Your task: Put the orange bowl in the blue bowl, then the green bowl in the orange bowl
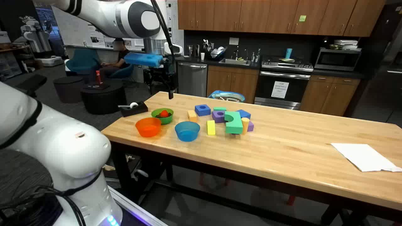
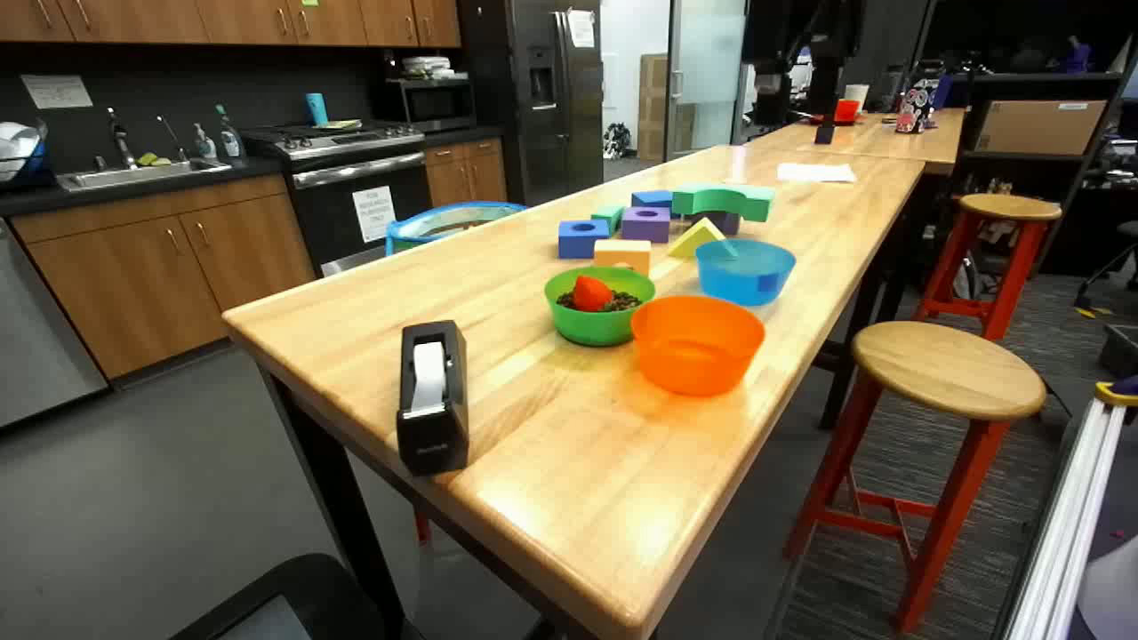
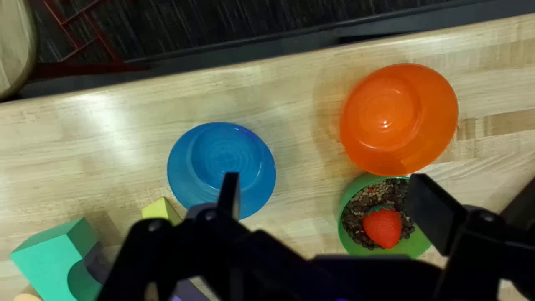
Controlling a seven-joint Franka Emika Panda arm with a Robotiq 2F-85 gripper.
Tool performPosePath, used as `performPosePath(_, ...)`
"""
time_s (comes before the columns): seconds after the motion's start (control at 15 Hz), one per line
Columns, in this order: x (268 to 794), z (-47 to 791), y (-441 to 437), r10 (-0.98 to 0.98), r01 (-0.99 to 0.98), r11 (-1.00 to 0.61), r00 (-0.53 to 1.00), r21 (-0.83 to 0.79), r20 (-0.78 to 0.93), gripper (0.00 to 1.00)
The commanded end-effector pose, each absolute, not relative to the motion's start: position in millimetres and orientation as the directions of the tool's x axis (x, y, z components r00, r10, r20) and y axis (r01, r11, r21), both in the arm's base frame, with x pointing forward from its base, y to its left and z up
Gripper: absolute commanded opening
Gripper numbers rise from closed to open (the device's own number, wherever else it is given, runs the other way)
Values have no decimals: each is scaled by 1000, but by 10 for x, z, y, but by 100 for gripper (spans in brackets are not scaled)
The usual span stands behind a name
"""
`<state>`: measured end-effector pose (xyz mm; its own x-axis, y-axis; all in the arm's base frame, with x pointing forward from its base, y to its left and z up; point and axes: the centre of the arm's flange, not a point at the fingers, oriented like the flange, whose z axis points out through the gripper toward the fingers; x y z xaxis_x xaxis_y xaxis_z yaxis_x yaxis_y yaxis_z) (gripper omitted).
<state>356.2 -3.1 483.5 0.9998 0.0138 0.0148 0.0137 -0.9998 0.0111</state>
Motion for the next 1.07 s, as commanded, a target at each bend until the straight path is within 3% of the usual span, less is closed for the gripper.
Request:
performPosePath(0.0, 3562, 4835, -31, 14, 14, -1000, 1000, 11, 15, 100)
performPosePath(0.8, 3573, 4843, -19, 18, 18, -1000, 1000, 18, 7, 100)
performPosePath(1.0, 3584, 4875, 75, 102, 101, -994, 994, 47, 22, 100)
